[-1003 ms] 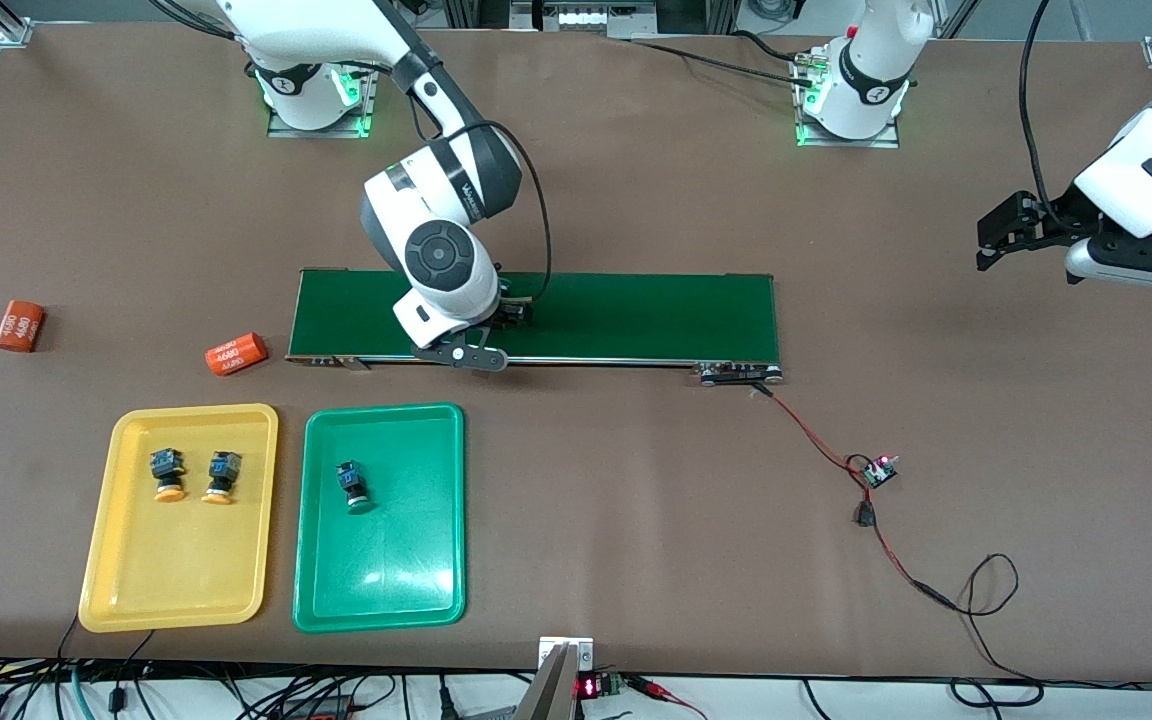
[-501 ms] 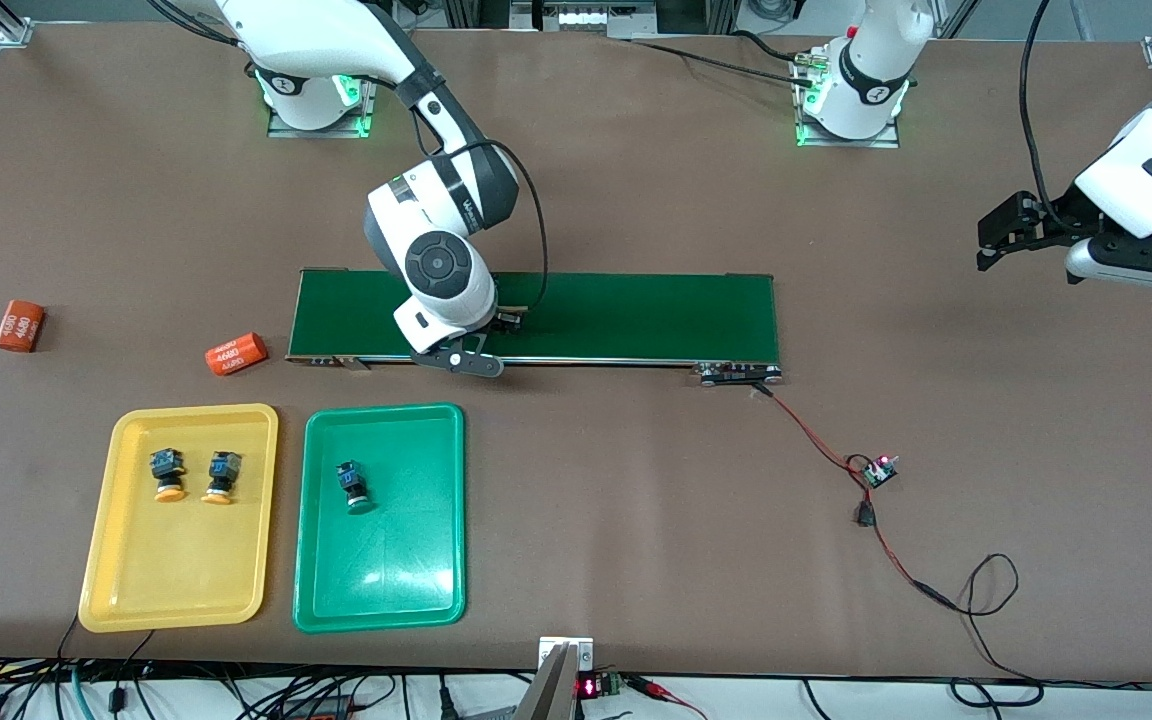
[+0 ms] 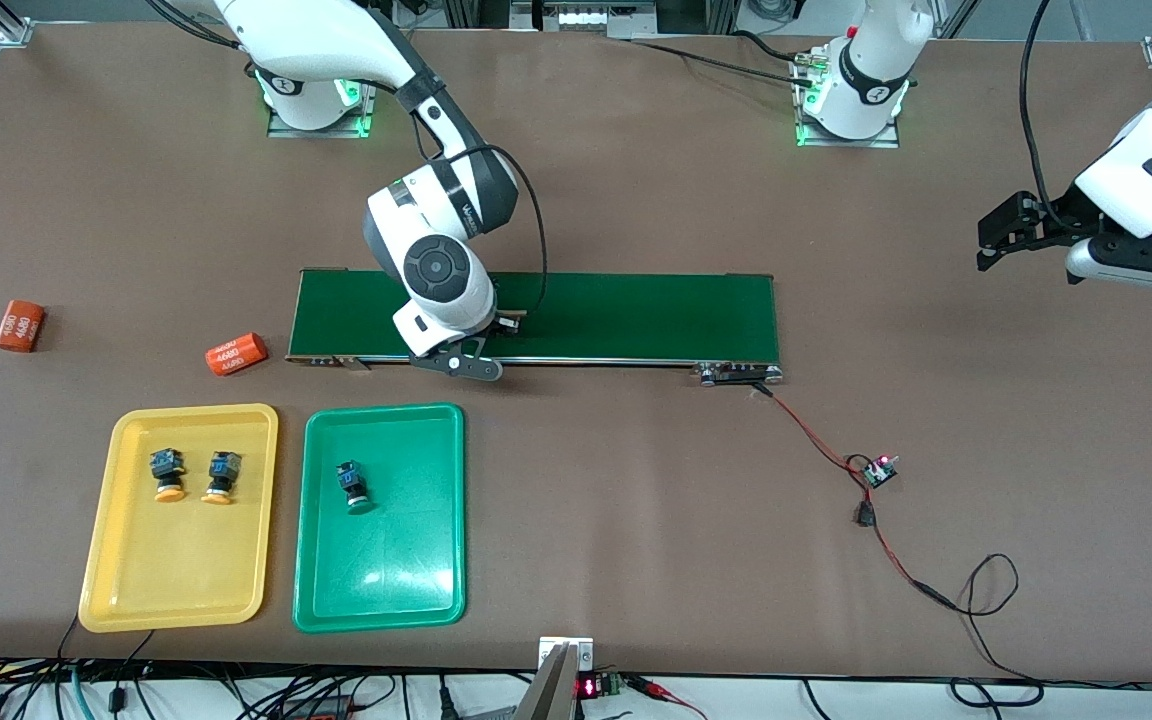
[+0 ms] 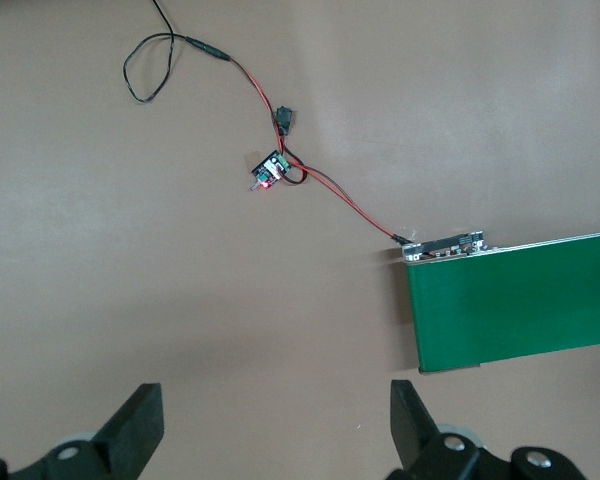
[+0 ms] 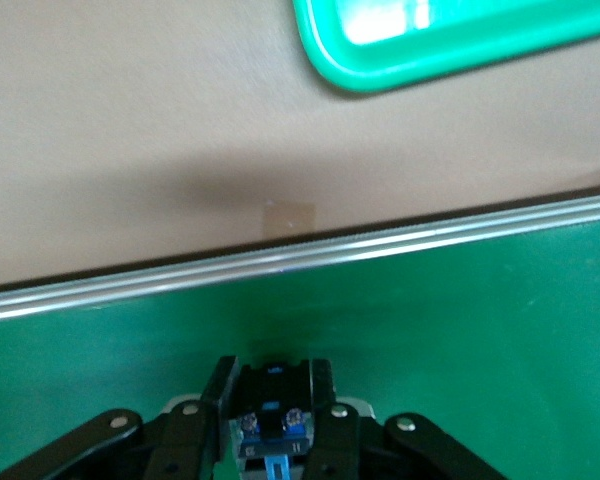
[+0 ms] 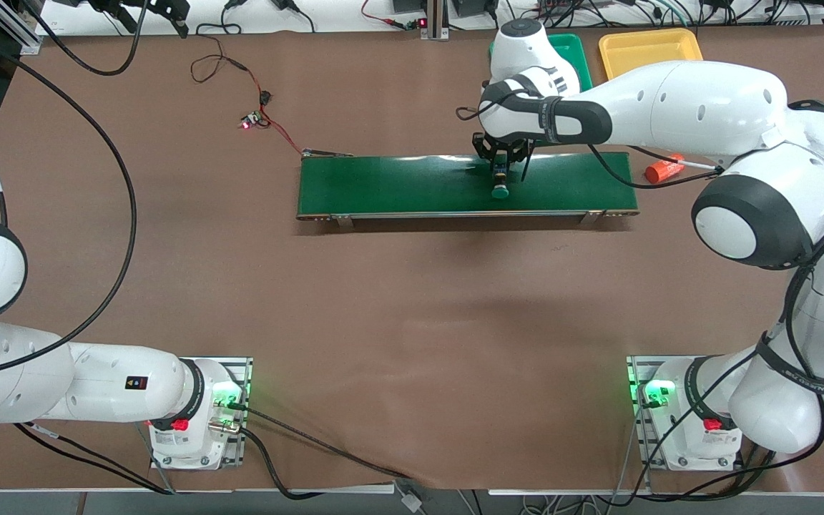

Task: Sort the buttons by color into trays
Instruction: 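Grasp the green button with the right gripper, then carry the green button over the green tray and lower it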

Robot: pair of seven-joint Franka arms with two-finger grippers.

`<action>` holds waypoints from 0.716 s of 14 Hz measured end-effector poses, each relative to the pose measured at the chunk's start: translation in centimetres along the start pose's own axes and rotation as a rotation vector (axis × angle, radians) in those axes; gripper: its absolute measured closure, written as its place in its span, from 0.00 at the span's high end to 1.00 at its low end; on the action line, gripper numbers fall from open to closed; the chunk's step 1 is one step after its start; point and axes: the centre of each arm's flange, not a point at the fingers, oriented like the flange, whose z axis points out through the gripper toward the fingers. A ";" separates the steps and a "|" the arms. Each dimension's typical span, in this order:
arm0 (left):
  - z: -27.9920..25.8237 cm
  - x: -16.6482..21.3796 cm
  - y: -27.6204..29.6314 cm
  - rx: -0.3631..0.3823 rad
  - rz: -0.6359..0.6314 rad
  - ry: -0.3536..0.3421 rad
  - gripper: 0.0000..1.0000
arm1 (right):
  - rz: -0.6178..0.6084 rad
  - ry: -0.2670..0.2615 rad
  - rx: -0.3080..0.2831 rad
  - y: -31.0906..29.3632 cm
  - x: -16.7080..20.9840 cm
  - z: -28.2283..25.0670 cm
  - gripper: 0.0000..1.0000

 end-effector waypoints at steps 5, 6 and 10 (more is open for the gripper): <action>0.0 0.0 0.0 0.000 0.000 0.000 1.00 | 0.037 0.075 0.072 1.0 3.0 -9.3 0.34; 0.0 0.0 0.0 0.000 0.000 0.000 1.00 | 0.062 0.086 0.084 2.3 4.3 -10.6 0.34; 0.0 0.0 0.0 0.000 -0.001 0.000 1.00 | 0.049 0.119 0.105 8.6 10.1 -10.8 0.34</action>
